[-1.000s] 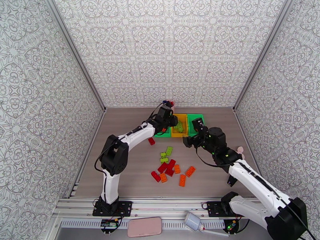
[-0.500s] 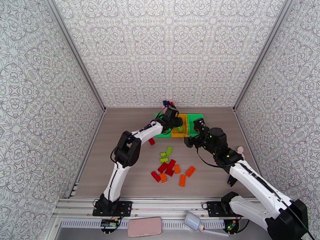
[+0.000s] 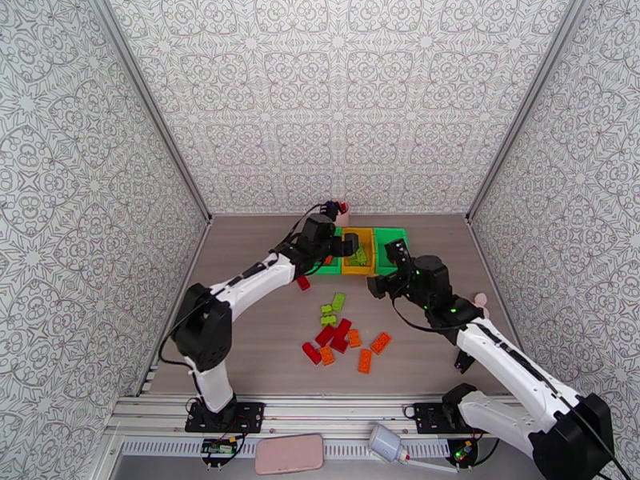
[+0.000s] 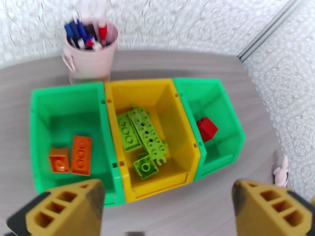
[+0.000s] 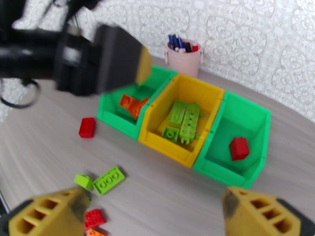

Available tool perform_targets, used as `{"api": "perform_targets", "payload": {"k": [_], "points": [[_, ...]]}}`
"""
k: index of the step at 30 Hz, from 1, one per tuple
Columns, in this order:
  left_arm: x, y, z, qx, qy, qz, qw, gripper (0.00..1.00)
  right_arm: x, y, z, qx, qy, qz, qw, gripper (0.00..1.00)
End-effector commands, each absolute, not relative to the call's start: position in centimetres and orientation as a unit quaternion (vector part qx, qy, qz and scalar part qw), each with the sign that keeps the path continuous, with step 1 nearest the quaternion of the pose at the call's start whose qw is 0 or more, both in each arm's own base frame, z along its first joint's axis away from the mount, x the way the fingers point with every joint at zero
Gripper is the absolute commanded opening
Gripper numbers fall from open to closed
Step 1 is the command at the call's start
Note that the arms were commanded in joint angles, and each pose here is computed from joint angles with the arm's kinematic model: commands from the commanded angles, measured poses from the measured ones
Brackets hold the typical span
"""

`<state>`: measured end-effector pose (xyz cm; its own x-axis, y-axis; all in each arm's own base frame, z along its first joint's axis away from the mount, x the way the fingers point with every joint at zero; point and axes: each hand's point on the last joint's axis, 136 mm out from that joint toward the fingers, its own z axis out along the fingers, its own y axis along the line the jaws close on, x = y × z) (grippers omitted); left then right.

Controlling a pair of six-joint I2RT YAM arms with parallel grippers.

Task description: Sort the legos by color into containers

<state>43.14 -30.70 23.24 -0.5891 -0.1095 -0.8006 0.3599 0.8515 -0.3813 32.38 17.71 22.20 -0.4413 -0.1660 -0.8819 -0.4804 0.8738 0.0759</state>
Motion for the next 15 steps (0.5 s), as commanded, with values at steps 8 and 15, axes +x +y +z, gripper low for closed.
{"api": "perform_targets", "payload": {"k": [8, 15], "points": [[33.8, -26.4, 23.7, 0.236, 0.813, -0.228, 0.480, 1.00, 29.2, 15.4, 16.4, -0.157, 0.933, 0.110, 0.306, 0.94], [27.3, -27.0, 23.5, 0.369, 0.750, -0.276, 0.474, 1.00, 24.8, 14.5, 11.1, 0.025, 0.967, 0.155, 0.201, 0.91]]}}
